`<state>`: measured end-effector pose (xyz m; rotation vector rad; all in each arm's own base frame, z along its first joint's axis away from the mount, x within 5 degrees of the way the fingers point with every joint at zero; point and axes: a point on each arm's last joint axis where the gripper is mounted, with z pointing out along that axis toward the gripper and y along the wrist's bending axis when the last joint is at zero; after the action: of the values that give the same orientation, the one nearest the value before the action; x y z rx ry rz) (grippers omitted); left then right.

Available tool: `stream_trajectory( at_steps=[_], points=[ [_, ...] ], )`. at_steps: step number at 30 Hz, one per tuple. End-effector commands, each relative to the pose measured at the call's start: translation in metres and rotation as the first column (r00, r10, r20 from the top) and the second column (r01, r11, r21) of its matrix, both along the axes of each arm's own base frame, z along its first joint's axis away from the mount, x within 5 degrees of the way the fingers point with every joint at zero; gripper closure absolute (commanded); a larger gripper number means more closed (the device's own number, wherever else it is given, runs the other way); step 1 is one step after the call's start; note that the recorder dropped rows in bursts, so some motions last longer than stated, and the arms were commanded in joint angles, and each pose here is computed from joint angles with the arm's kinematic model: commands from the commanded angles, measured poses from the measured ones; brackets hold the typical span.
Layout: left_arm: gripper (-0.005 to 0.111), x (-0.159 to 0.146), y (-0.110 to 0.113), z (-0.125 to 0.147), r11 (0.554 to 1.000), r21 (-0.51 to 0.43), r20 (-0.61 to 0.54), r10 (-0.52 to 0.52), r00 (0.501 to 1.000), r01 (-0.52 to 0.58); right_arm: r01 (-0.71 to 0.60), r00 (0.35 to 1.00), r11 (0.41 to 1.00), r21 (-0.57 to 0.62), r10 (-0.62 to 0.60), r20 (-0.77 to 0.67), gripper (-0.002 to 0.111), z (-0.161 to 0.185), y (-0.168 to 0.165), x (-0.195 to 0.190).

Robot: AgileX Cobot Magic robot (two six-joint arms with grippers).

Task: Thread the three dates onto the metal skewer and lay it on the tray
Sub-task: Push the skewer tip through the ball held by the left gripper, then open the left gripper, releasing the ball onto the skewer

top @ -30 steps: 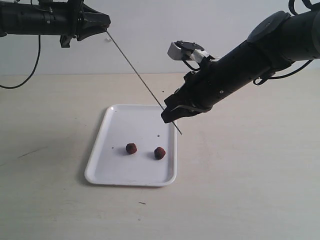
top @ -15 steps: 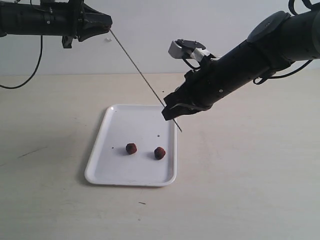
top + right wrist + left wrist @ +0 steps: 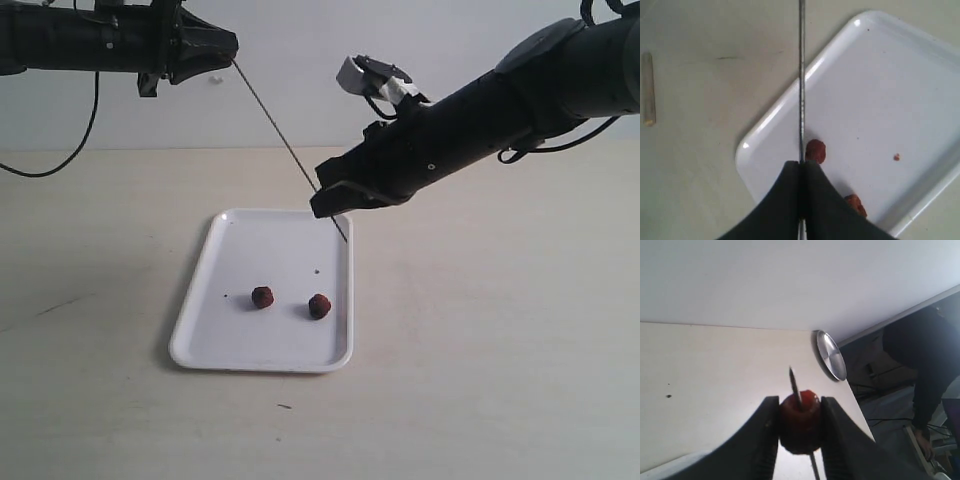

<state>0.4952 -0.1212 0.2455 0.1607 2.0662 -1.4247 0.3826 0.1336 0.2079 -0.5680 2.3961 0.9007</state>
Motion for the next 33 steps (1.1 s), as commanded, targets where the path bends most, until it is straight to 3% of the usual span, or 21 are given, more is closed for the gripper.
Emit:
stream_trajectory(
  at_steps=[1,12,19,30,33],
  points=[
    [0.079,-0.004,-0.008,0.008,1.0,-0.006,0.024,-0.023,0.999,0.023,0.038,0.998,0.998,0.048,-0.04,0.046,0.108,0.014,0.003,0.009],
    [0.079,-0.011,-0.028,0.008,0.997,-0.004,0.033,-0.075,0.997,0.075,0.082,0.99,0.987,0.141,-0.098,0.104,0.108,0.037,0.008,0.026],
    [0.079,-0.015,-0.043,0.008,0.995,0.0,0.042,-0.103,0.994,0.103,0.122,0.988,0.966,0.228,-0.14,0.064,0.108,0.031,0.013,0.043],
    [0.078,-0.016,-0.046,0.008,0.994,0.011,0.058,-0.108,0.992,0.107,0.12,0.986,0.958,0.259,-0.146,0.082,0.108,0.031,0.015,0.049],
    [0.071,-0.016,-0.046,0.008,0.994,0.017,0.058,-0.11,0.992,0.109,0.122,0.986,0.957,0.264,-0.148,0.082,0.108,0.031,0.016,0.049]
  ],
)
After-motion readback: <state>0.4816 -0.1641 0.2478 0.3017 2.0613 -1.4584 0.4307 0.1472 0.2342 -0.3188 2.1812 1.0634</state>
